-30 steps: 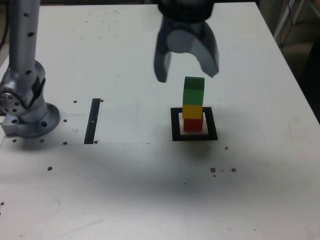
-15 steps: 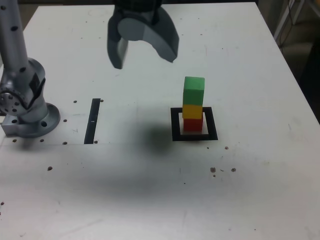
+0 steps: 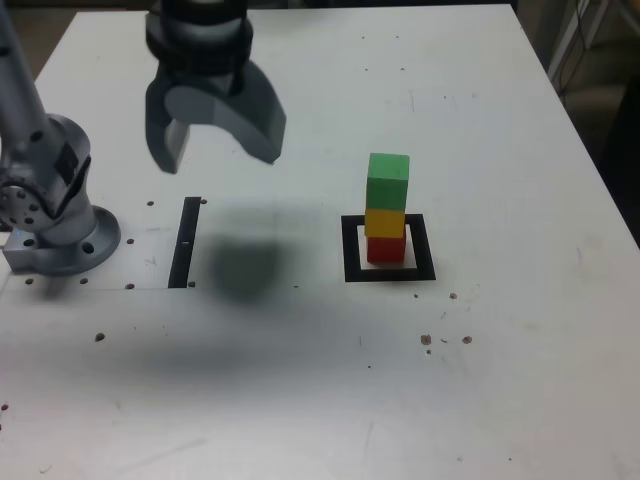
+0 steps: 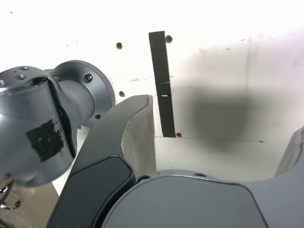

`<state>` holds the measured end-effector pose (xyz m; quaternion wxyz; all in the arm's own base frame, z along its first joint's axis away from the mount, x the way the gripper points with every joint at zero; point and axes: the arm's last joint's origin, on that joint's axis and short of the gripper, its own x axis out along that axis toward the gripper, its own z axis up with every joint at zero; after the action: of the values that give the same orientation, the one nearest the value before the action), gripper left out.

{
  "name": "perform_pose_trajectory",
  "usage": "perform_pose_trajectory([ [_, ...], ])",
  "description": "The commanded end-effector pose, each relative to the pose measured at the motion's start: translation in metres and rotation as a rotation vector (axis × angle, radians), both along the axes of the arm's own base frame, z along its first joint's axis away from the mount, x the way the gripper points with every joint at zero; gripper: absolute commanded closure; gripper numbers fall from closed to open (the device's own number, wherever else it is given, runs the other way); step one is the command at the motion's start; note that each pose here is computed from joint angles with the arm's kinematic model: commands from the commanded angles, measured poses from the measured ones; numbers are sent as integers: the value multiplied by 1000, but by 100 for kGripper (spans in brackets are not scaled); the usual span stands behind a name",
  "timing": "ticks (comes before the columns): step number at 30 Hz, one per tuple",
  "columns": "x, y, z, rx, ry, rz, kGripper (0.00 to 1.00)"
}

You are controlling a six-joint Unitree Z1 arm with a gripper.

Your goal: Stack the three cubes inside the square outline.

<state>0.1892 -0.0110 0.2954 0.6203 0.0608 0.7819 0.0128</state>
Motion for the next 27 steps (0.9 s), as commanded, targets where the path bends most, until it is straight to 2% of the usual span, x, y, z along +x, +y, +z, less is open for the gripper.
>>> perform_pose_trajectory([
  [1, -7, 1, -5, -9, -6, 7, 0],
  [10, -29, 1, -36, -37, -1, 25, 0],
  [27, -47, 0, -70, -76, 2, 40, 0],
])
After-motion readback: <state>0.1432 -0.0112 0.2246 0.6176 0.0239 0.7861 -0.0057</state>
